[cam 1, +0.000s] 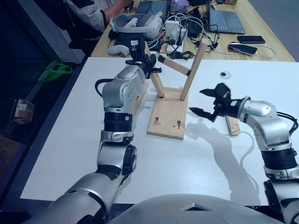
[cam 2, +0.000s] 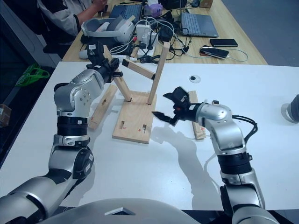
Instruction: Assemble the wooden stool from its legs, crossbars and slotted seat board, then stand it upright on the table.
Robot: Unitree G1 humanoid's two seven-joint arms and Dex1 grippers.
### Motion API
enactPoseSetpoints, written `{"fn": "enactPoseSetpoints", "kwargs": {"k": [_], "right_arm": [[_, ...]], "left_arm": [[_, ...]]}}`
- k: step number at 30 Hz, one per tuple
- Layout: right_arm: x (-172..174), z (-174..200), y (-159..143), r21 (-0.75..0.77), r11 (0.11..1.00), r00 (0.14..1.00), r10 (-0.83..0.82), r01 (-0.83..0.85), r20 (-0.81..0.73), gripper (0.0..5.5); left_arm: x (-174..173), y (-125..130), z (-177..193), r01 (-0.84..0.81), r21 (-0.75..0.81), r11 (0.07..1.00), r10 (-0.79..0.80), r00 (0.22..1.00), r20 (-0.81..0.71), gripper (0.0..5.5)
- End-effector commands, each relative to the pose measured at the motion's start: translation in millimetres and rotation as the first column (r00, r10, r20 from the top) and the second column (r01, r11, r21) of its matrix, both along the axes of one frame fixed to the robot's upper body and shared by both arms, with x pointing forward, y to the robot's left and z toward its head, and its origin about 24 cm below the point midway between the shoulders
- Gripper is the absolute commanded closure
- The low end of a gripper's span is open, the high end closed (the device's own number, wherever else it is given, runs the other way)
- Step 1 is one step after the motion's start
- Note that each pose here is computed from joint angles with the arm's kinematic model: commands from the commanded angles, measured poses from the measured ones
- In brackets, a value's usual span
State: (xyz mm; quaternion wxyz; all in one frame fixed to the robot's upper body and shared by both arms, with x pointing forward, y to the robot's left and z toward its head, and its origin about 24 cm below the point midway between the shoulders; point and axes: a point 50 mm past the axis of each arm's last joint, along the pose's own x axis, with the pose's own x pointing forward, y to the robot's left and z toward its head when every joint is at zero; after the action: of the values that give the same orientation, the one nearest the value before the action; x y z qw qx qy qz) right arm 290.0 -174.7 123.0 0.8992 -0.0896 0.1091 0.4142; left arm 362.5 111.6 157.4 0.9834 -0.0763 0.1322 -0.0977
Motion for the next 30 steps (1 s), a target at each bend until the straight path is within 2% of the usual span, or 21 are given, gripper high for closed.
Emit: {"fn": "enactPoseSetpoints", "kwargs": {"k": [1,2,5,11,17,30], "right_arm": [[28.1,37.0,-46.1,0.18,0.94,0.935,-0.317,0.288,0.16,1.13],[31.0,40.2,-52.2,0.203,0.929,0.923,-0.344,0.308,0.172,1.13],[34.1,42.3,-60.7,0.265,0.928,0.954,-0.292,0.263,0.074,1.13],[27.9,37.1,-57.8,0.303,0.941,0.988,-0.151,0.15,-0.023,1.13],[19.3,24.9,-42.9,0.293,0.954,0.995,-0.04,0.067,-0.097,1.13],[31.5,12.8,-44.3,0.162,0.983,0.992,-0.066,0.083,-0.108,1.13]], "left_arm": [[-6.7,-1.5,-24.9,0.025,0.053,0.998,-0.019,0.994,-0.107,4.49],[-7.6,-3.3,-25.3,0.041,0.059,0.997,-0.034,0.993,-0.111,4.49],[-14.3,-5.8,-29.3,0.105,0.096,0.99,-0.092,0.986,-0.138,4.49],[-28.0,0.0,-40.8,0.178,0.141,0.974,-0.147,0.968,-0.204,4.49],[-35.0,0.4,-44.5,0.19,0.126,0.974,-0.159,0.961,-0.224,4.49],[-45.3,-14.8,-49.0,0.356,0.172,0.919,-0.3,0.911,-0.281,4.49]]}}
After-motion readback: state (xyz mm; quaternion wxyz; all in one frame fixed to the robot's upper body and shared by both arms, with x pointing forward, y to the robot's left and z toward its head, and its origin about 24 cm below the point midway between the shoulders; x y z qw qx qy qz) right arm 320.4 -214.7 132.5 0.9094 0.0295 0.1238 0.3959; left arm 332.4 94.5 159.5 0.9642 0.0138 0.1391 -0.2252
